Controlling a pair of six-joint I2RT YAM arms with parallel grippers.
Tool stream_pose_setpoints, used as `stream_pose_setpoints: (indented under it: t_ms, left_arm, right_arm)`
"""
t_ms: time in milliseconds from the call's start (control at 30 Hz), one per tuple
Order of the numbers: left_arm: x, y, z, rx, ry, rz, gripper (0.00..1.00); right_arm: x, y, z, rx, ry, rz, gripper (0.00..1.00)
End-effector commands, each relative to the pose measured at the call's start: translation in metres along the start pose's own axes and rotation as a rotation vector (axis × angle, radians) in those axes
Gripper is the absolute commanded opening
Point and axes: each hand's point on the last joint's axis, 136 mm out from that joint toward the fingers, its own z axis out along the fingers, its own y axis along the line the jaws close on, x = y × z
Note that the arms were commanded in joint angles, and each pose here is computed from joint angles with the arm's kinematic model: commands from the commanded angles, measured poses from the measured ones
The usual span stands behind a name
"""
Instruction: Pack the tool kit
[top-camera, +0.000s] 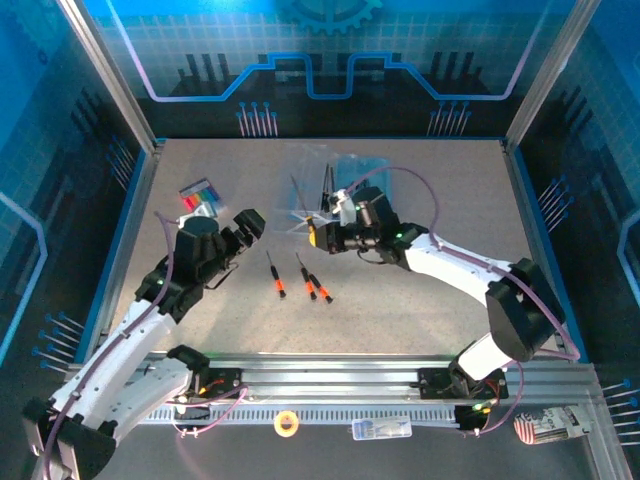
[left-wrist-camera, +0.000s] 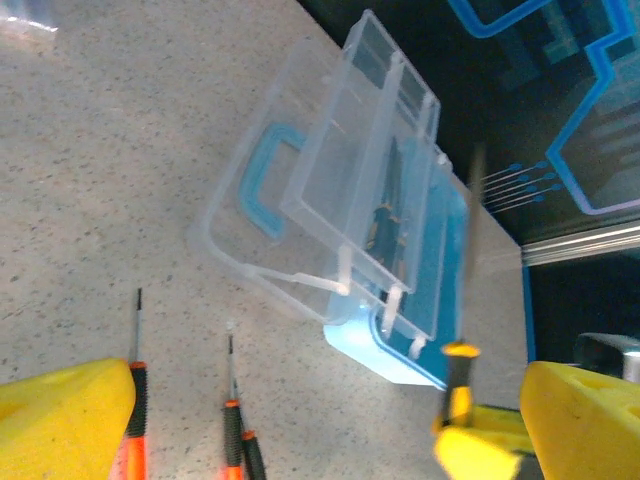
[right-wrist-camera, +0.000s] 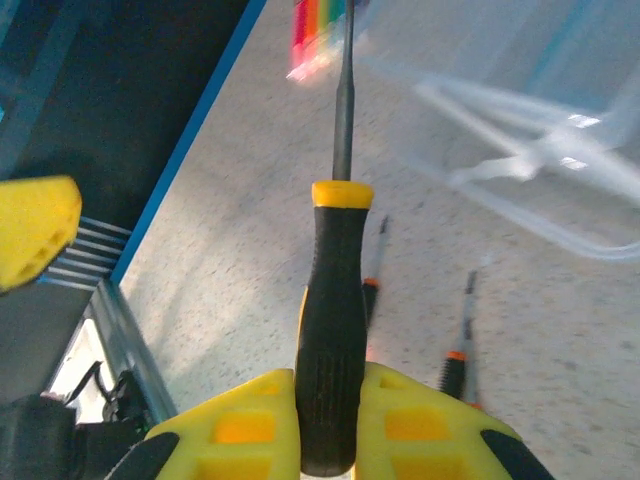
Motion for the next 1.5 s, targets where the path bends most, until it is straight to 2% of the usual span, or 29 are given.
stream_pose_setpoints:
  t_ms: [0, 233, 500, 1167, 1467]
  left_arm:
    - [0.011, 0.027, 0.007, -0.082, 0.017, 0.013, 0.99]
    - [0.031, 0.043, 0.018, -0.092, 0.068, -0.025, 0.99]
    - [0.039, 0.045, 0.023, -0.090, 0.105, -0.026, 0.99]
    - [0.040, 0.045, 0.023, -0.083, 0.111, -0.009, 0.99]
    - [0.040, 0.047, 0.022, -0.094, 0.110, -0.003, 0.99]
  right_arm:
    - [-0.024, -0.022, -0.023, 0.102, -0.035, -0.009, 0.15]
    - [-0.056, -0.092, -0.036, 0.319, -0.045, 0.073, 0.15]
    - [-0.069, -0.119, -0.006, 0.353, -0.006, 0.167, 0.15]
    - [-0.065, -0.144, 0.026, 0.412, 0.058, 0.276, 0.20]
    - [-0.061, -0.148, 0.037, 0.391, 0.084, 0.328, 0.21]
